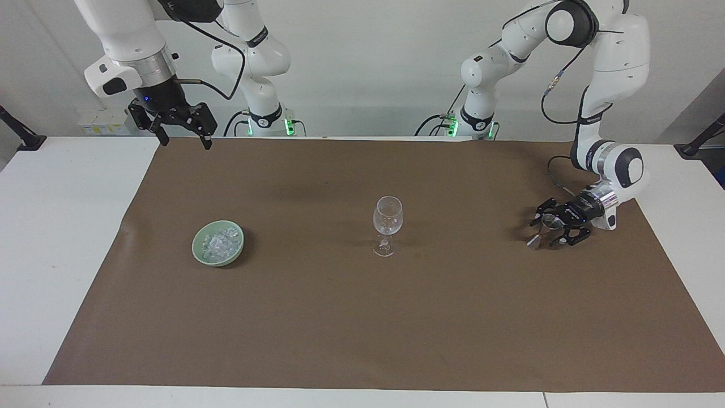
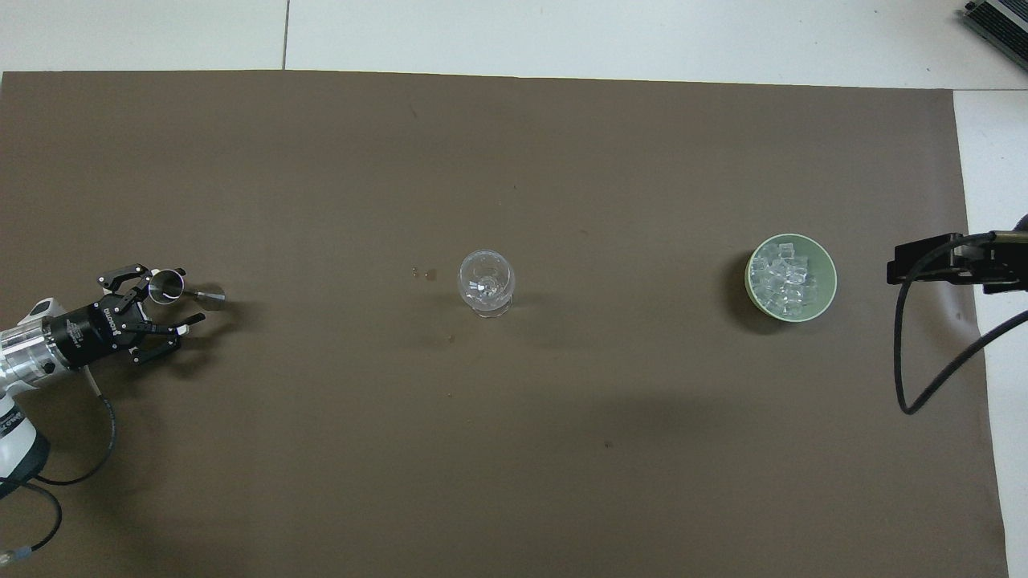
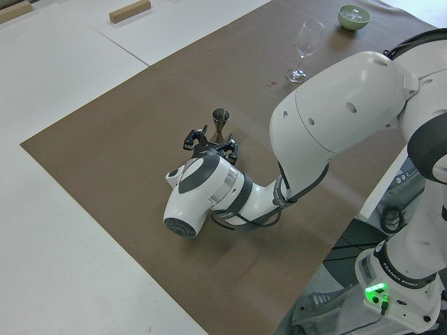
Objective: Pour wine and add ice with both arms
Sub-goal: 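Close the left gripper around the silver jigger cup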
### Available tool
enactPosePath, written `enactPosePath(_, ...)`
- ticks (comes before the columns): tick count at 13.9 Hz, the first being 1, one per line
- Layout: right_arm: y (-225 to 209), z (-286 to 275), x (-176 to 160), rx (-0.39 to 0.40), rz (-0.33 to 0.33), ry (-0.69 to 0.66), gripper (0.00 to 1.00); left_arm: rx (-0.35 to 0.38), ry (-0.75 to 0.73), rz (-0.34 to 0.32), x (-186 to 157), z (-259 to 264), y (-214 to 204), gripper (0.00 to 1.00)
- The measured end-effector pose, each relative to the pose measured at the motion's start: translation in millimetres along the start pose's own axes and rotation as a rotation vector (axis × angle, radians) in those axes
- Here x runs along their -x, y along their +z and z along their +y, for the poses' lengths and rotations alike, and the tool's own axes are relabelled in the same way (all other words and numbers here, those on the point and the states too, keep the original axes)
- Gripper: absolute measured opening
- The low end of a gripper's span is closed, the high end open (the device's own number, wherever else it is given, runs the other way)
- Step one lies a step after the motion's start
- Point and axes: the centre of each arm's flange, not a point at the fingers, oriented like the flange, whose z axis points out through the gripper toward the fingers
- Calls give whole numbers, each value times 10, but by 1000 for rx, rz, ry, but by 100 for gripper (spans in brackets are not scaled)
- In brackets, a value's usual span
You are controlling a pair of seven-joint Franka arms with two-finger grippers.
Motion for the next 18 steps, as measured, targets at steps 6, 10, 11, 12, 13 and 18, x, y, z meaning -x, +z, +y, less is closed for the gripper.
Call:
enactPosePath(6, 0, 0, 0, 0, 0, 0, 100, 0, 0, 0, -3, 0, 1, 58)
enactPosePath(10, 0, 0, 0, 0, 0, 0, 100, 0, 0, -1, -3, 0, 2, 50)
enactPosePath(11, 0, 0, 0, 0, 0, 0, 100, 0, 0, -1, -3, 0, 2, 50)
enactPosePath(12, 0, 0, 0, 0, 0, 0, 100, 0, 0, -1, -3, 0, 3, 44)
enactPosePath(13, 0, 0, 0, 0, 0, 0, 100, 0, 0, -1, -3, 0, 3, 44)
enactPosePath(18, 0, 0, 0, 0, 0, 0, 100, 1, 1, -3, 4, 5, 10, 24)
